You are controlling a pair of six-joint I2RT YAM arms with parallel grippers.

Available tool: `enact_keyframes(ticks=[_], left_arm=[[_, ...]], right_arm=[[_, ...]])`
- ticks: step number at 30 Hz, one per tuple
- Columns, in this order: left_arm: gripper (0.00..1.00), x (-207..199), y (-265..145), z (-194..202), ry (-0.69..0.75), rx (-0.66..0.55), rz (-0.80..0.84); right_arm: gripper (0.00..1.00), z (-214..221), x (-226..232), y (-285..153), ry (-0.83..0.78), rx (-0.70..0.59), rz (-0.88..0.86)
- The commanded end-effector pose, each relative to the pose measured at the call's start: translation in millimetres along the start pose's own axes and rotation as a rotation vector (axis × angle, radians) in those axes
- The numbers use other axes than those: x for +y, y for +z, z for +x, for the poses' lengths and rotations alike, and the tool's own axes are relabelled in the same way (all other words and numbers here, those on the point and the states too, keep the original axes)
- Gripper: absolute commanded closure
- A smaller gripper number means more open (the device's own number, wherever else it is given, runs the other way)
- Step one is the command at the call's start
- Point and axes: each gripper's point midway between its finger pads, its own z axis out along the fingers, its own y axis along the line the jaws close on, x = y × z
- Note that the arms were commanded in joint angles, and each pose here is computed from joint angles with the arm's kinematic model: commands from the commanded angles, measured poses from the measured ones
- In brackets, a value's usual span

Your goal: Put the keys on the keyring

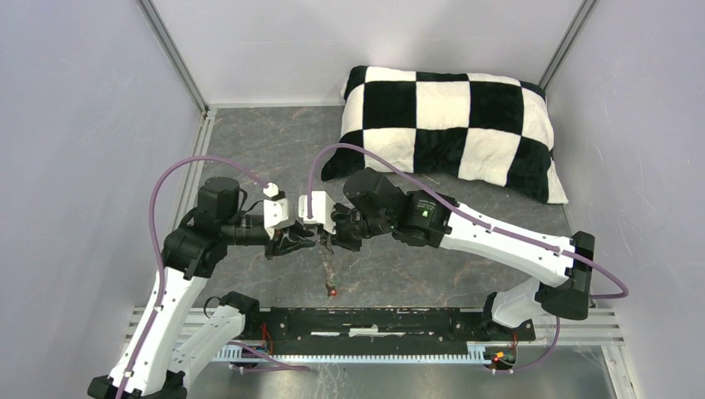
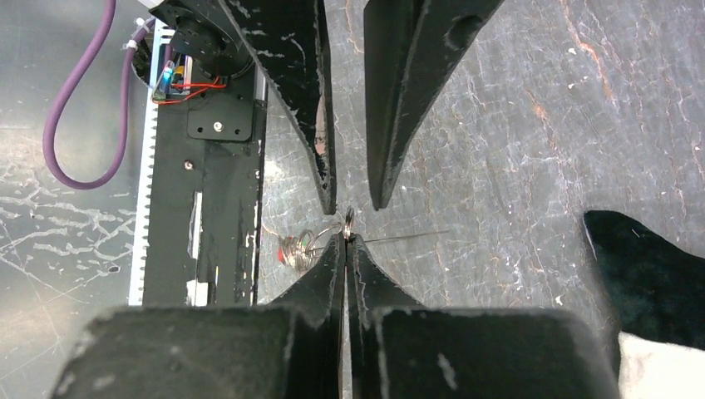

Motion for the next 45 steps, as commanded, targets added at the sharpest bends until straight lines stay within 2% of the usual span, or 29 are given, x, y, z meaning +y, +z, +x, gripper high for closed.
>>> enact_keyframes(ticks=[1, 3, 9, 13, 16, 19, 22, 26, 29, 32, 35, 42, 45], left_arm=[[0.73, -6, -3, -16, 0.06, -0.046, 0.033], [0.77, -7, -2, -14, 0.048, -0.045, 0.04], [0.8, -2, -1, -12, 0.039, -0.03, 0.028], [0.85, -1, -1, -12, 0.032, -0.027, 0.026], [0.96, 1, 0, -10, 0.025, -0.021, 0.024], [0.98, 3, 0, -10, 0.025, -0.02, 0.017], [0.98, 9, 1, -18, 0.029, -0.049, -0.01], [0.98, 12, 2, -37, 0.018, -0.145, -0.041], [0.98, 9, 1, -53, -0.016, -0.245, -0.052], [0.98, 5, 1, -65, -0.035, -0.317, -0.031], [0.98, 1, 1, -76, -0.068, -0.369, 0.011], [0.98, -2, 1, -85, -0.058, -0.392, 0.064], [0.98, -5, 1, -86, -0.054, -0.391, 0.081]], right_arm=[[0.99, -33, -6, -9, -0.035, -0.079, 0.031], [0.99, -36, -4, -8, -0.032, -0.089, 0.026], [0.99, -39, 1, -3, -0.031, -0.1, 0.001], [0.99, -42, 0, -2, -0.024, -0.109, 0.006], [0.99, -45, 0, -2, -0.019, -0.119, 0.009], [0.99, -49, 1, -4, -0.008, -0.139, 0.01], [0.86, -45, -7, -8, 0.032, -0.157, 0.07], [0.72, -37, -19, -27, 0.139, -0.27, 0.151], [0.67, -41, -16, -49, 0.228, -0.431, 0.128], [0.68, -43, -13, -65, 0.278, -0.555, 0.111], [0.69, -37, -13, -67, 0.333, -0.6, 0.097], [0.69, -47, -11, -74, 0.424, -0.748, 0.032], [0.72, -48, -11, -72, 0.455, -0.771, 0.018]])
